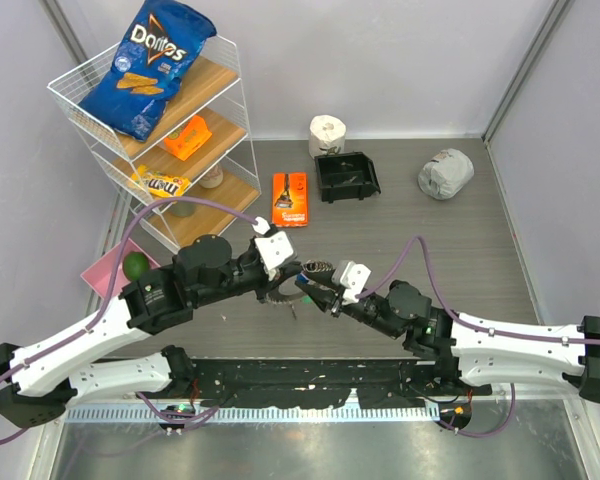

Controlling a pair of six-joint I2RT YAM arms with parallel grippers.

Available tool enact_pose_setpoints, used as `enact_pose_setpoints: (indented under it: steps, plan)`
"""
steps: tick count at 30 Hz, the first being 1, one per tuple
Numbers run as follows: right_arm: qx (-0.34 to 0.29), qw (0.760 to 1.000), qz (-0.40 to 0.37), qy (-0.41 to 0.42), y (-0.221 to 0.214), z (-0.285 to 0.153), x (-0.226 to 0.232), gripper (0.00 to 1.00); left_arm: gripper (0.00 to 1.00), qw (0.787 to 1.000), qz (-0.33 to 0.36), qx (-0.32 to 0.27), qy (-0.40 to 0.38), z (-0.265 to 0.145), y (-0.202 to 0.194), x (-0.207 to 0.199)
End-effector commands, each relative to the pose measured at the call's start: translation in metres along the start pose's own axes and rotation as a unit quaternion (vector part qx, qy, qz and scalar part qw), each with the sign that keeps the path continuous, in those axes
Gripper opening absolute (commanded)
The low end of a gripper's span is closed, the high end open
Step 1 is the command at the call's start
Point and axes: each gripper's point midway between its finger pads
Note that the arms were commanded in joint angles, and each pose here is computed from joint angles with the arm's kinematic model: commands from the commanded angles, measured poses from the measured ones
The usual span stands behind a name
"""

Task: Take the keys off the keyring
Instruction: Remove the key from the keyring.

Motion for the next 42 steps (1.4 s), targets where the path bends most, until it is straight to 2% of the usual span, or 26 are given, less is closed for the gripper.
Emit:
enact_pose_setpoints:
  steps: [1,4,16,31,33,38,42]
  plan:
    - [-0.067,0.997,0.012,-0.03,0.05,0.008,-0.013,0.26,0.0,0.999,-0.007,-0.05,-0.015,-0.002,0.025,-0.005]
    - [-0.068,0.997,0.018,-0.036,0.051,0.006,-0.015,0.05,0.0,0.999,-0.006,-0.047,-0.012,-0.001,0.023,-0.004]
    - [-0.044,0.997,0.064,0.024,0.062,-0.033,-0.001,0.05,0.0,1.0,0.0,-0.031,0.002,0.001,0.004,-0.001]
    - [0.064,0.996,0.038,0.055,0.074,-0.051,0.0,0.05,0.01,0.998,-0.004,-0.018,-0.059,0.008,-0.017,-0.025]
    - [0.072,0.995,0.032,0.067,0.078,-0.053,0.003,0.05,0.09,0.998,-0.003,-0.018,-0.068,0.008,-0.02,-0.029]
    - [0.077,0.989,-0.003,0.128,0.088,-0.061,0.017,0.05,0.44,0.996,0.008,-0.032,-0.081,0.005,-0.02,-0.032]
    - [0.07,0.987,-0.028,0.141,0.092,-0.065,0.018,0.05,0.55,0.992,0.0,-0.027,-0.12,-0.004,-0.013,-0.037]
Point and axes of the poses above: each gripper's point midway between its finger pads, its own z axis out along the fingers, its own x axis along the line the jaws close on, y = z × x, and after that the axes turned 2 degrees about z, right-handed
